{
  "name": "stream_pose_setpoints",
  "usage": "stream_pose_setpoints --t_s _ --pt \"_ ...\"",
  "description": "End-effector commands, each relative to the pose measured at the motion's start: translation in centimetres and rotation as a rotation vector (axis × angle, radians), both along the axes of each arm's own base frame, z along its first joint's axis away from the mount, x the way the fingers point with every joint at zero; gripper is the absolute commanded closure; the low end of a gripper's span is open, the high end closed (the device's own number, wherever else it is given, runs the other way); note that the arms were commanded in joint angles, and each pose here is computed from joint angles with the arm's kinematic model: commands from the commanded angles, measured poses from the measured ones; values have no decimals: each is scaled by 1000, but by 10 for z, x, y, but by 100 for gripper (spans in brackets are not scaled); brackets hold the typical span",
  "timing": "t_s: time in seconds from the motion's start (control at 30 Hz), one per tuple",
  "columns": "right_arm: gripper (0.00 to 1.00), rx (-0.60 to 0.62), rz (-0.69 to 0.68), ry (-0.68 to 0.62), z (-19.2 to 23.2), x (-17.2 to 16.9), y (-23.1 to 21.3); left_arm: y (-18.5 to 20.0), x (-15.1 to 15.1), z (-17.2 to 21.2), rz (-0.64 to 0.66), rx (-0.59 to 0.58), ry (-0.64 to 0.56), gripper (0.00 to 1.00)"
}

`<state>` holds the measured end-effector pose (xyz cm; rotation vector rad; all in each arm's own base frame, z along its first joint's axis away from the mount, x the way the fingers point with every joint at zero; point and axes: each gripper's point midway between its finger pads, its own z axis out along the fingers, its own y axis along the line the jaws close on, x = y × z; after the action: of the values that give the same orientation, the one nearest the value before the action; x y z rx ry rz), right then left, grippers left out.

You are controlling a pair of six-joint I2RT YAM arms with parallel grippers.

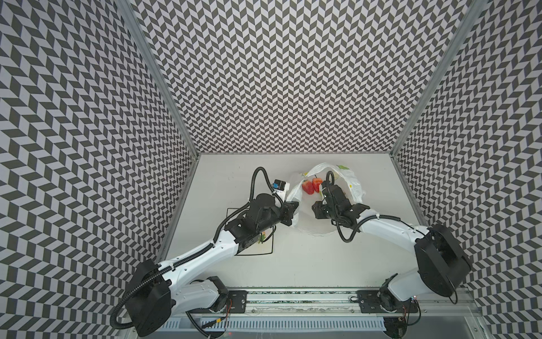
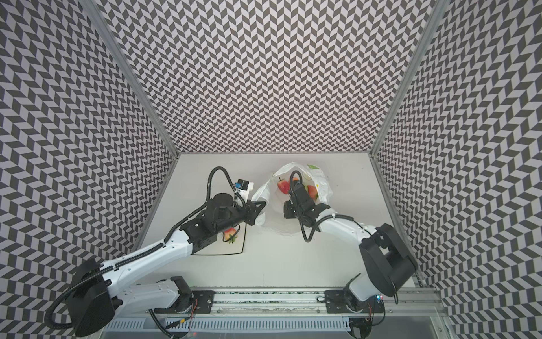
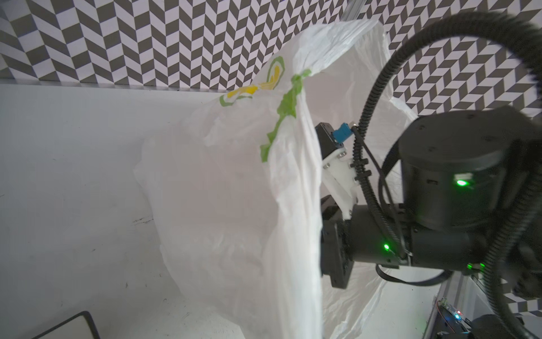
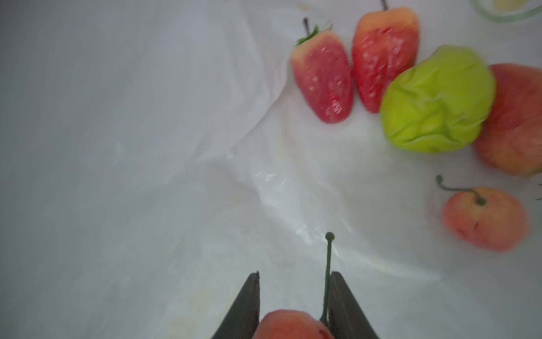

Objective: Take the fake fruits out of the plastic bag
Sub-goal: 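Grasp a small peach with the right gripper and lift it, then carry the peach to the black square while the left gripper releases the bag and rises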

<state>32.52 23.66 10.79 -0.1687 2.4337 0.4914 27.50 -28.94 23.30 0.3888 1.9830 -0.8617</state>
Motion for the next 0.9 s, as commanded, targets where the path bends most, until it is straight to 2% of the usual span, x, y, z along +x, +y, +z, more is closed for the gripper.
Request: stream_pose_setpoints --t_s 0.0,0.13,0.2,0.3,0.47,0.53,0.6,0.7,0.87 --pt "65 62 166 -51 24 -24 22 1 11 17 53 -21 -45 100" --pt "65 84 276 -90 43 -52 31 5 16 17 83 -11 -50 99" --pt "65 86 302 -112 52 -61 31 6 16 18 89 -12 -51 94" --pt "65 103 326 -140 69 -73 27 9 13 22 94 -22 -48 75" --pt "65 139 401 -231 107 -94 30 28 2 41 122 -52 -83 38" --pt "65 143 445 -255 118 -104 35 36 -3 53 133 -64 -101 31" --pt "65 141 501 -281 128 -116 44 48 -5 68 170 -82 -117 27" --pt "65 136 614 -331 139 -141 65 78 -3 94 304 -120 -139 24" --pt "65 161 771 -445 147 -178 109 156 7 118 658 -167 -107 25"
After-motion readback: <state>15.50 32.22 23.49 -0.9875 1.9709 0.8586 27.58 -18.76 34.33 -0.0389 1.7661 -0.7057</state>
